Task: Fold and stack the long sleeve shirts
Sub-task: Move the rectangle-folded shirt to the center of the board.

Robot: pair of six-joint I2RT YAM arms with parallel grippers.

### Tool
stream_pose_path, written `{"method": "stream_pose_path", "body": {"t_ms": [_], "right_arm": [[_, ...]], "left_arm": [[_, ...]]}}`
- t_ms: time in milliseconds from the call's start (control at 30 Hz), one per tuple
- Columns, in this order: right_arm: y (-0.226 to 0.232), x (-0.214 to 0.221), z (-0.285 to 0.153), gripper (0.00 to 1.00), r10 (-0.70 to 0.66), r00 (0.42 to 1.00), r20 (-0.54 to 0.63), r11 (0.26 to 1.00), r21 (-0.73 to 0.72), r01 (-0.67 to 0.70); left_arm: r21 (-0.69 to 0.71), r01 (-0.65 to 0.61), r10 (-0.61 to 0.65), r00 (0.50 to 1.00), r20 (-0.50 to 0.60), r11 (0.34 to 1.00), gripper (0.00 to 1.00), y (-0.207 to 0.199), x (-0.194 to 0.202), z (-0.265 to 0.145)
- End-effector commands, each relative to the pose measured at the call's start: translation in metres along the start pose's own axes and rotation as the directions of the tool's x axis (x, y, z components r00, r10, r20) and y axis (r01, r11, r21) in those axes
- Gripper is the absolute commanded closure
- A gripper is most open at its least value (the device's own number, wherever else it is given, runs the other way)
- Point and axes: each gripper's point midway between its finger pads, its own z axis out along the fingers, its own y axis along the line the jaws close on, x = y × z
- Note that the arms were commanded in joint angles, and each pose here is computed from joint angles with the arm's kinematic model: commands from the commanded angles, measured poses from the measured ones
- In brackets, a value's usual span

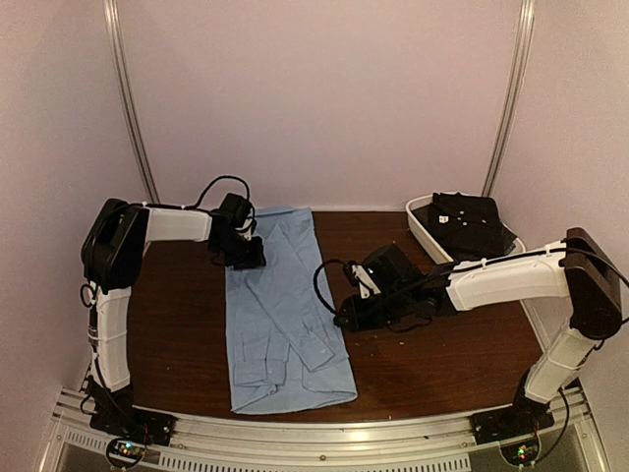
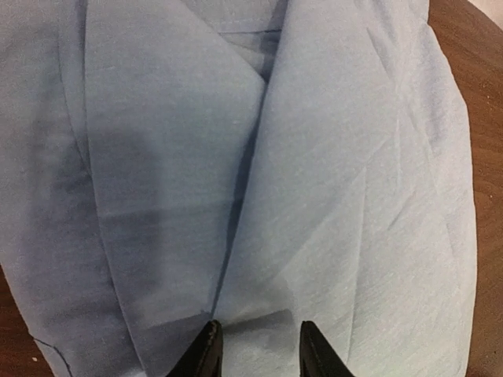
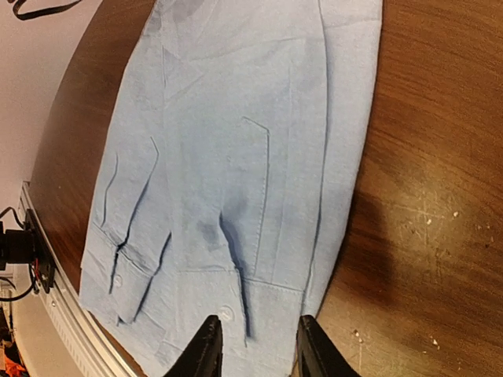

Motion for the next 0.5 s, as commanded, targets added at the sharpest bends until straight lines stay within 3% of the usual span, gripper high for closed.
{"method": "stream_pose_path", "body": {"t_ms": [0, 167, 467], "right_arm": [[0.021, -0.029, 0.008, 0.68, -0.083, 0.994, 0.066, 0.996, -0.027, 0.085], [0.038, -0.052, 0.022, 0.71, -0.125, 0.988, 0.092, 0.989, -0.067, 0.131], [0.058, -0.094, 0.045, 0.72, -0.172, 0.976, 0.133, 0.975, -0.119, 0.188]], "left_arm": [[-0.059, -0.004, 0.008, 0.998, 0.067, 0.998, 0.66, 0.002, -0.023, -0.022], [-0.02, -0.006, 0.008, 0.995, 0.097, 1.0, 0.68, -0.022, -0.032, -0.043], [0.013, 0.101, -0.101, 0.994, 0.039, 0.995, 0.7, -0.017, 0.014, -0.042]]}}
